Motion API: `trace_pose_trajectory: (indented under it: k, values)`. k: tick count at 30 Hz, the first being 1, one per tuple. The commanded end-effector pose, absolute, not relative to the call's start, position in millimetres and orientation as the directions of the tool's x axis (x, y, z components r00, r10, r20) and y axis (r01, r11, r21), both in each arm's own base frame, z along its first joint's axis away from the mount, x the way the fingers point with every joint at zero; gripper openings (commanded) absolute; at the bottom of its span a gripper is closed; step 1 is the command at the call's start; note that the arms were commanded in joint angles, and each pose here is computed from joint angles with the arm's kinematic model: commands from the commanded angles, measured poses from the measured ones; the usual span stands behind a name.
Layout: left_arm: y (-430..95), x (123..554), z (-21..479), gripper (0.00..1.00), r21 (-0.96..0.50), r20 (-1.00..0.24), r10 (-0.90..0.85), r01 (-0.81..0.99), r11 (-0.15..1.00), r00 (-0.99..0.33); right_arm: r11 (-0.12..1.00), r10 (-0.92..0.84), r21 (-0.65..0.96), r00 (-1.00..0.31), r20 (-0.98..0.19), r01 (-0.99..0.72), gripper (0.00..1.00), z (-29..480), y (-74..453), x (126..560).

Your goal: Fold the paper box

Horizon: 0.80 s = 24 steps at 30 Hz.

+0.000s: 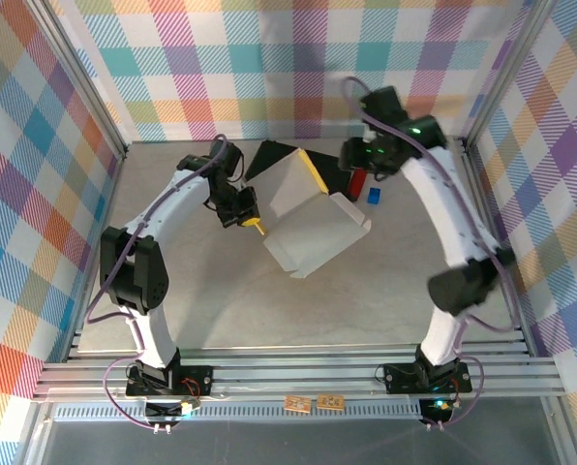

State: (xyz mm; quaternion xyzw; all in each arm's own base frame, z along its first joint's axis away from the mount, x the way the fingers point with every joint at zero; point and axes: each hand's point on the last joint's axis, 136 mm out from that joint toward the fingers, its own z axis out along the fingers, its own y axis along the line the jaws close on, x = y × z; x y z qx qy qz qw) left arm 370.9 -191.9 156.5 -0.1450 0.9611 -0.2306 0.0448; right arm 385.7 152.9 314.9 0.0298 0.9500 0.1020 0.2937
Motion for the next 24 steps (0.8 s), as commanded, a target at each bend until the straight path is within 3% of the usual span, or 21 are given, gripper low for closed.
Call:
trace_pose_trajectory:
  k: [1, 5, 7, 10, 14, 24]
  values:
    - [-186, 374, 178, 0.0, -0.506, -0.036, -0.41, -0.337, 0.794, -0.912, 0.863, 0.327, 0.499, -0.841, -0.432, 0.079, 0.67, 310, 170, 343]
    - [-180, 375, 176, 0.0, -0.523, -0.015, -0.491, -0.411, 0.747, -0.871, 0.712, 0.411, 0.694, -0.867, -0.282, 0.111, 0.69, 278, 192, 313]
    - [-179, 375, 176, 0.0, -0.531, -0.008, -0.519, -0.437, 0.726, -0.855, 0.637, 0.424, 0.754, -0.889, -0.173, 0.158, 0.69, 257, 206, 303]
    - [-177, 375, 176, 0.0, -0.538, 0.001, -0.545, -0.459, 0.707, -0.839, 0.568, 0.458, 0.799, -0.882, -0.11, 0.196, 0.69, 243, 214, 298]
    - [-180, 376, 173, 0.0, -0.552, 0.022, -0.562, -0.479, 0.683, -0.827, 0.57, 0.444, 0.795, -0.892, -0.083, 0.21, 0.69, 228, 219, 296]
    - [-180, 374, 175, 0.0, -0.559, 0.025, -0.57, -0.484, 0.673, -0.821, 0.661, 0.366, 0.729, -0.925, -0.104, 0.18, 0.47, 197, 238, 309]
